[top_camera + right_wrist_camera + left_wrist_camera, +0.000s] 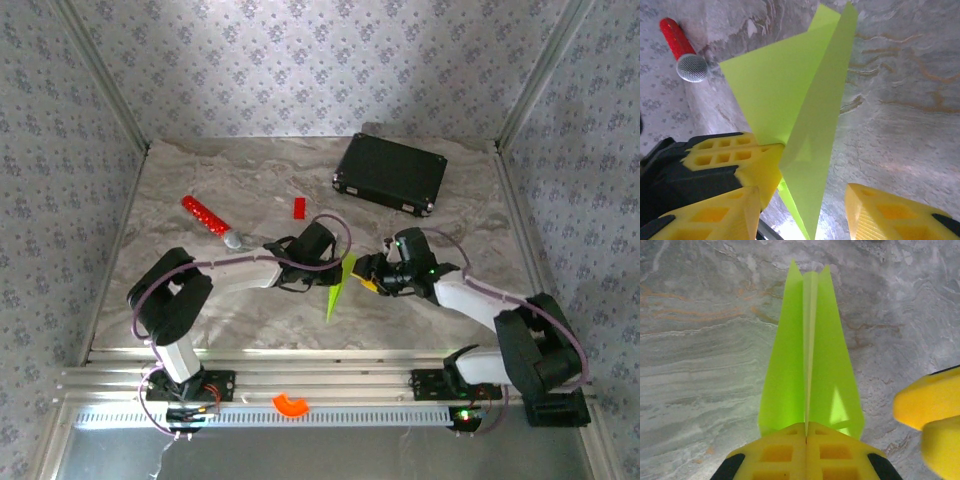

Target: Fold a paper plane with a square sheet of paper (pick it up from the middle)

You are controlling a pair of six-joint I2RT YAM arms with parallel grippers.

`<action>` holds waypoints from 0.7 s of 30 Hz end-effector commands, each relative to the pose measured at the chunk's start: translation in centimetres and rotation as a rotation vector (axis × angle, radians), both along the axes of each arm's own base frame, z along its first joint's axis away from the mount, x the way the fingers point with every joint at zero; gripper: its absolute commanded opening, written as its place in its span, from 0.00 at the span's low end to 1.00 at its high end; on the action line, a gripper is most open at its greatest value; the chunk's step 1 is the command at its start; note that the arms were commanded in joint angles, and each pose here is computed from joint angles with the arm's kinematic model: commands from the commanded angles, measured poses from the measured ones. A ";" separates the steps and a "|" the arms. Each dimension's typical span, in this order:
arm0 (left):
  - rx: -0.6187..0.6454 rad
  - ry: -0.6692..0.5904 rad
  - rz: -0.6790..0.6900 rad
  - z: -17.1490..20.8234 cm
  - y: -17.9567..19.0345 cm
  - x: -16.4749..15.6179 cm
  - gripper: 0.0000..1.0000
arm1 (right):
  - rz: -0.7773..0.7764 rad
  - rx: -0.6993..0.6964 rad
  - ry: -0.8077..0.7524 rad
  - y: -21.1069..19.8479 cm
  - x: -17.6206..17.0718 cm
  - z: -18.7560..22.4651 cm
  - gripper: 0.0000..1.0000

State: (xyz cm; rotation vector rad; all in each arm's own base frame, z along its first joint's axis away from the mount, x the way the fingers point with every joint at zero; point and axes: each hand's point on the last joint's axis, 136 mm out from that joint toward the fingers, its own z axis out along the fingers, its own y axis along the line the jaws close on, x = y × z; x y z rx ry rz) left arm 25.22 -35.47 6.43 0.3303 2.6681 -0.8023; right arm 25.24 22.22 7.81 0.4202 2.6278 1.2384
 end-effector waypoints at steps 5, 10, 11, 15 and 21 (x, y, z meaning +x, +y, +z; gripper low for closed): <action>0.011 -0.023 0.013 1.0 0.2 -0.4 0.03 | 0.020 0.001 0.026 1.7 0.8 -0.4 0.49; 0.021 -0.025 0.015 0.9 0.3 -0.6 0.03 | 0.051 -0.049 0.095 1.6 0.2 -2.5 0.45; 0.024 -0.025 0.016 0.8 0.4 -0.6 0.03 | 0.058 -0.065 0.107 1.4 0.0 -2.9 0.44; 0.037 -0.028 0.018 0.8 0.5 -0.5 0.03 | 0.044 -0.083 0.139 0.8 -0.5 -4.1 0.33; 0.031 -0.017 0.009 1.2 0.6 -1.0 0.17 | 0.047 -0.040 0.128 1.3 -0.3 -3.6 0.17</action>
